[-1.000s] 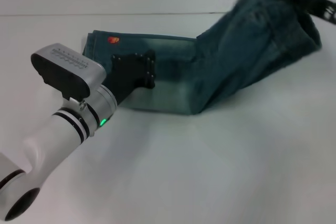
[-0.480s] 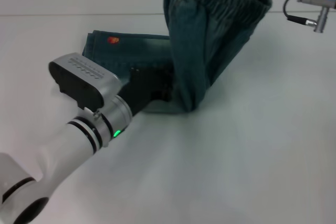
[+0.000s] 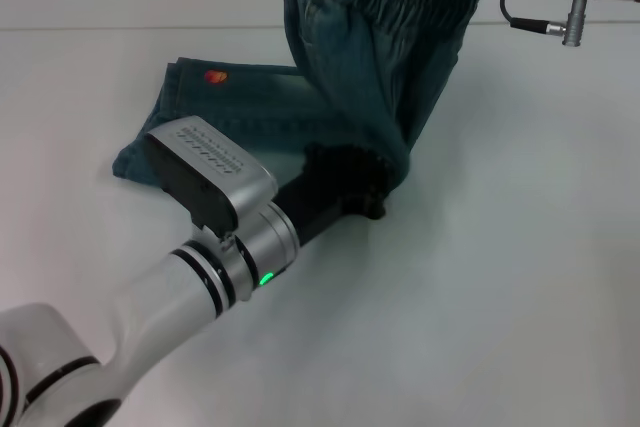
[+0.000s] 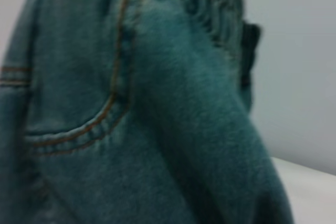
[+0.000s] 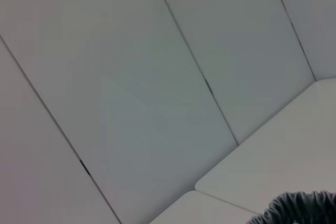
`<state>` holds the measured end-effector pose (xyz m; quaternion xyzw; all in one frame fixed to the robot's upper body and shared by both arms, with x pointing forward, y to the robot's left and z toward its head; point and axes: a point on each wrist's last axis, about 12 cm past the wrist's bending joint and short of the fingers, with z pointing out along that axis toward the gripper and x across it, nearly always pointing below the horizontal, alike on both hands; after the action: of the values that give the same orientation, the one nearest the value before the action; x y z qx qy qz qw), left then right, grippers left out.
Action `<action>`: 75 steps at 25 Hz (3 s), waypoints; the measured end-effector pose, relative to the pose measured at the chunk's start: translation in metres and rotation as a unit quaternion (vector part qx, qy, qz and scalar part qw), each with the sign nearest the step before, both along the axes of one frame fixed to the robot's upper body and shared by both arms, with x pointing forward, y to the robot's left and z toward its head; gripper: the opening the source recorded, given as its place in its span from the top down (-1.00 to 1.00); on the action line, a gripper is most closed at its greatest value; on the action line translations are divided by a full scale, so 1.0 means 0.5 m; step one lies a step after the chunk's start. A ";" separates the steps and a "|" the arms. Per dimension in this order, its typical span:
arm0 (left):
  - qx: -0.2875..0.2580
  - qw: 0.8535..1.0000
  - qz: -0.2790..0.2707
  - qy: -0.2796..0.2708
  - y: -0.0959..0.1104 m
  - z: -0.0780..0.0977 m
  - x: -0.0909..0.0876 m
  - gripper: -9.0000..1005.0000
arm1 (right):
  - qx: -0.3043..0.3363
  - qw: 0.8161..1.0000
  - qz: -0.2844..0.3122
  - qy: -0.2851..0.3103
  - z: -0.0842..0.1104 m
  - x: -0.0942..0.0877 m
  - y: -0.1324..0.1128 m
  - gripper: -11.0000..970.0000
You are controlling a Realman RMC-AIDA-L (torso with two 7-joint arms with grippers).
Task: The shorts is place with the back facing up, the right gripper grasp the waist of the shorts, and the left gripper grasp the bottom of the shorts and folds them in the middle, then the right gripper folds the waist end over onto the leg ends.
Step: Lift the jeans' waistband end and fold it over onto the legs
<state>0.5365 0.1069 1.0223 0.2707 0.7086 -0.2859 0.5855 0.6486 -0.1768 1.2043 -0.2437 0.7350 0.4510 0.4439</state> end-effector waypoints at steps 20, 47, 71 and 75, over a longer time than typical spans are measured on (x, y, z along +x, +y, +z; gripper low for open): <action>-0.100 0.993 0.032 -0.046 0.047 -0.003 -0.083 0.98 | -0.005 1.000 -0.018 0.012 -0.020 -0.009 -0.028 0.80; 0.000 0.999 0.027 -0.034 -0.028 -0.003 -0.046 0.98 | 0.023 1.000 0.019 0.007 0.002 -0.027 -0.020 0.76; -0.035 0.985 0.152 -0.074 0.097 -0.025 -0.078 0.98 | 0.035 0.999 -0.003 0.017 -0.017 -0.044 -0.066 0.71; -0.008 0.983 0.175 -0.046 0.100 -0.026 -0.034 0.98 | 0.046 0.999 0.011 0.013 -0.012 -0.049 -0.061 0.70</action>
<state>0.5194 0.1570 1.0091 0.1504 0.7148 -0.1716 0.6611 0.6239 -0.2075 1.1983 -0.2252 0.7163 0.4929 0.4396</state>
